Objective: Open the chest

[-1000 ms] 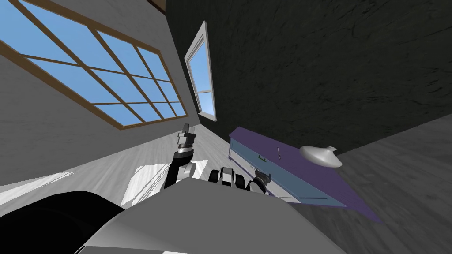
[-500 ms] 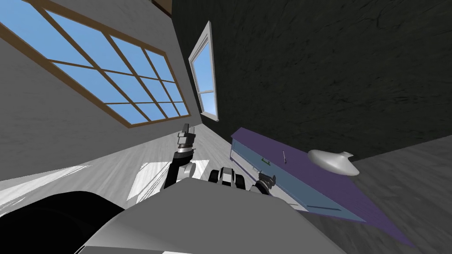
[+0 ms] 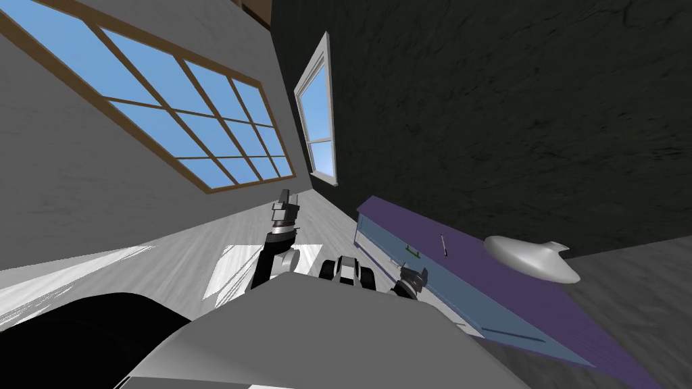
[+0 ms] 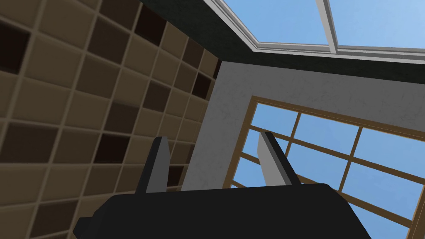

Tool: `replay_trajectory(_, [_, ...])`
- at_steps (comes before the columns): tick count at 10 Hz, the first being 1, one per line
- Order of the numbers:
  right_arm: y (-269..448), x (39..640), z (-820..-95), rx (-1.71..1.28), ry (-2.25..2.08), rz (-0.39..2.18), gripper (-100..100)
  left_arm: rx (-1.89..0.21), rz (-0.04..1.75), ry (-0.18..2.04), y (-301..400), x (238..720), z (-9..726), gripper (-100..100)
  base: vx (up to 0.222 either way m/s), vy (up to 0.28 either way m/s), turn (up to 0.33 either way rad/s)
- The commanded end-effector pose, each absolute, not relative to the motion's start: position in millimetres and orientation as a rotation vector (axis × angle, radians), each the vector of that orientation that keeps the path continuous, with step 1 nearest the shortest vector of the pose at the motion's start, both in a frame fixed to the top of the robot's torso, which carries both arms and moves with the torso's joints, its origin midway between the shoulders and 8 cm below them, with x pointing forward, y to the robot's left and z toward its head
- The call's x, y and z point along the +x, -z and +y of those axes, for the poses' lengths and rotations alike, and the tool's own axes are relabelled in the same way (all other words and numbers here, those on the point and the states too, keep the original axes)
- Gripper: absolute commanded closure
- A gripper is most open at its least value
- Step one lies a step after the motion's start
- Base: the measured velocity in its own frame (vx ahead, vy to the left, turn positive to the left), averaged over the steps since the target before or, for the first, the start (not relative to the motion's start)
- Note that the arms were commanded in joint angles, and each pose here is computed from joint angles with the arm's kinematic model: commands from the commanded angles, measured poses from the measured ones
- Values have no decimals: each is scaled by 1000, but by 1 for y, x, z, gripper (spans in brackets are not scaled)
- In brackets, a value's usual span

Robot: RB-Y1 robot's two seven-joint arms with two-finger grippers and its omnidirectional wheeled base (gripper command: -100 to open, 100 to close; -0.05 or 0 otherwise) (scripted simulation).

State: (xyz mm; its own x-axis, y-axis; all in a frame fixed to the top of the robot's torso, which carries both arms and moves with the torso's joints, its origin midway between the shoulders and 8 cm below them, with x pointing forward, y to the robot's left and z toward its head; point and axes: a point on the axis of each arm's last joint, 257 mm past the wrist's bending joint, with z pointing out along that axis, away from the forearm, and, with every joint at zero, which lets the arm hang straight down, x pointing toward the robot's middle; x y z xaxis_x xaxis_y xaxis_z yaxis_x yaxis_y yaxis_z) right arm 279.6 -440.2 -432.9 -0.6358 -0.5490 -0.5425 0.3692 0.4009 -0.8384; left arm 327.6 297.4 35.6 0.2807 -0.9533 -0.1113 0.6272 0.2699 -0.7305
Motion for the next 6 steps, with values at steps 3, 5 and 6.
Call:
replay_trajectory(3, [403,278,-451,-327,1512,1638,-100,-635,615,1160,-36,328,297,0,19,22,61])
replay_trajectory(5, [397,277,-452,-363,1538,1599,-100,-635,615,1160,-36,328,297,0,20,19,50])
replay_trajectory(6, [391,277,-453,-392,1558,1566,-100,-635,615,1160,-36,328,297,0,10,13,39])
